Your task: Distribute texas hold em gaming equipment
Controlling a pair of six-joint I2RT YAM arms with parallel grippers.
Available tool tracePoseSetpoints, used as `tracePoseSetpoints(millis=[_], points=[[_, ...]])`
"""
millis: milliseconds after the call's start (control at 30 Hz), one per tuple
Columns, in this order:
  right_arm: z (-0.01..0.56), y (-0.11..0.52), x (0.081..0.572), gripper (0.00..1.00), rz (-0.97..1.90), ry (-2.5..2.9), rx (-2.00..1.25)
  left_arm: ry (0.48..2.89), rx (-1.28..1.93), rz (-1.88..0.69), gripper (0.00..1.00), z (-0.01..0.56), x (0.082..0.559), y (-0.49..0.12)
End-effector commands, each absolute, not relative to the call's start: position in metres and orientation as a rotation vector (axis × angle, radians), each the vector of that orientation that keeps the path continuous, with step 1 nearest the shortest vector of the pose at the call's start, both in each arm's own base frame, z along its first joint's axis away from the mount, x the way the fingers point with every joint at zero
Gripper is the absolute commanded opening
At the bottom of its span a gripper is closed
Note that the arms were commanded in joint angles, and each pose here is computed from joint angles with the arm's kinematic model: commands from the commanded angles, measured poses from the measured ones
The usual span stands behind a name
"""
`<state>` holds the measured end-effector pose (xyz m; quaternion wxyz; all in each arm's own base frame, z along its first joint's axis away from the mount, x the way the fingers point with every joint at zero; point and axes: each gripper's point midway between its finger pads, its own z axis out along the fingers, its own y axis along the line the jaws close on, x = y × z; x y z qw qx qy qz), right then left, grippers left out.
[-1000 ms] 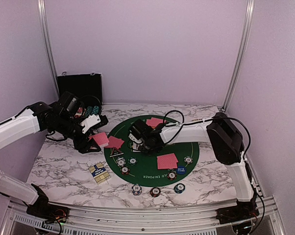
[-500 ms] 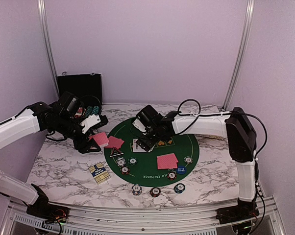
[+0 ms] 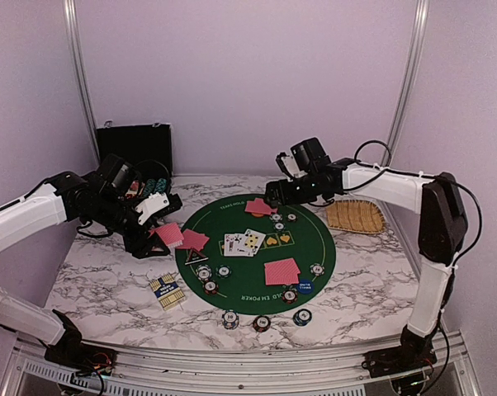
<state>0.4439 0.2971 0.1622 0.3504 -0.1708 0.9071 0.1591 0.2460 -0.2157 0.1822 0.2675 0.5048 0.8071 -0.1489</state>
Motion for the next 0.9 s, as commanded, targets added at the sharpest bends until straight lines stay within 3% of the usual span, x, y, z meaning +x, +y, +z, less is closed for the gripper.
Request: tracePoseSetpoints(millis=[0, 100, 400, 467, 867], points=[[0.157, 0.306, 0.43, 0.99, 0.746, 2.41, -0.303, 2.134, 1.339, -0.405, 0.0, 0.195, 0.248, -0.216], [0.155, 0.306, 0.422, 0.99, 0.965, 2.372, -0.223, 2.131, 1.339, -0.401, 0.0, 0.196, 0.248, -0.216], [0.165, 0.336, 0.395, 0.93, 1.16, 2.368, -0.266, 2.129, 1.344, -0.407, 0.0, 0.195, 0.246, -0.216], [0.169, 0.346, 0.387, 0.99, 1.253, 2.348, -0.28, 2.13, 1.345, -0.407, 0.0, 0.195, 0.247, -0.216], [0.225, 0.457, 0.313, 0.99, 1.626, 2.227, -0.533, 2.129, 1.345, -0.412, 0.0, 0.196, 0.248, -0.217]])
